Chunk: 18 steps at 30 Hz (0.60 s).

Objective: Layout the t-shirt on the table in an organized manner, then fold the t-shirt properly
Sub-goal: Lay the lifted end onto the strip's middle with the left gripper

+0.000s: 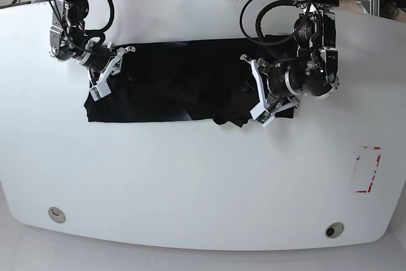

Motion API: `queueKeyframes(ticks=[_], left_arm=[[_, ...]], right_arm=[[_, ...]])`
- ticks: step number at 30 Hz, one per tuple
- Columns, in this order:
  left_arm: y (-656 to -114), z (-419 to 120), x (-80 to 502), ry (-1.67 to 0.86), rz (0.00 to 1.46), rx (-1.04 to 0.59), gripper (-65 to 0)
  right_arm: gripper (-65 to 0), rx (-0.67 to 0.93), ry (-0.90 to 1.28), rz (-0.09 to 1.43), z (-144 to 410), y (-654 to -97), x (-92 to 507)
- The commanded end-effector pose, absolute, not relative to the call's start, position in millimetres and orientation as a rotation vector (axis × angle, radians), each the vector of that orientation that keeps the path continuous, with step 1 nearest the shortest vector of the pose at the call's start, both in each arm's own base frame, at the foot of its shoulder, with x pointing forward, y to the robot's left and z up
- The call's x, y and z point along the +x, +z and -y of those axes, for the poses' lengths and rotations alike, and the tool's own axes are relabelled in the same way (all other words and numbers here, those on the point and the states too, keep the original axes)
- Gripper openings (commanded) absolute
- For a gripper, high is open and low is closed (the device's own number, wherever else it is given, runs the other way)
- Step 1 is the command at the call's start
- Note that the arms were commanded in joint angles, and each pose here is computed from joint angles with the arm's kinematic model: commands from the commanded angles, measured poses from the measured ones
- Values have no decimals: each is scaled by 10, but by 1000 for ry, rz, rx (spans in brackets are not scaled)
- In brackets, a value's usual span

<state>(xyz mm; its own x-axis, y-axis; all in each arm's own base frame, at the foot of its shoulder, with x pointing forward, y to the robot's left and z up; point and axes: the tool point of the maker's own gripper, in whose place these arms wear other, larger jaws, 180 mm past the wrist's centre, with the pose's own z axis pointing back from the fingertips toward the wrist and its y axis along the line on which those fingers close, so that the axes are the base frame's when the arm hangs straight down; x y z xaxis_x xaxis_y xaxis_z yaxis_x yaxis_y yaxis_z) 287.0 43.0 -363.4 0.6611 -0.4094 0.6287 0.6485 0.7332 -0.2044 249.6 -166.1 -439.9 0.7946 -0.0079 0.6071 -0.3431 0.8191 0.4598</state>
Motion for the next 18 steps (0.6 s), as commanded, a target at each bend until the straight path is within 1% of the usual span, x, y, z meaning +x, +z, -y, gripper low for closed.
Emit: queueKeyframes(ticks=[1,3,9,14,18], left_arm=[[-3495,-319,2944,-624,637,-467,-411],[-3496,-273,2929,-625,625,-475,-390],[-3346,-102,2966,-651,637,-506,-371],[-3168,117,2937,-703,640,-611,-374],[-2950,270,2950,-715,689,-725,-375]], right_arm=[[-606,503,234,490,1802,-4624,2258],[-606,503,234,490,1802,-4624,2258],[-606,503,234,490,1802,-4624,2258],[-606,503,238,489,1790,-4627,2259],[-606,502,239,489,1792,-4625,2265]])
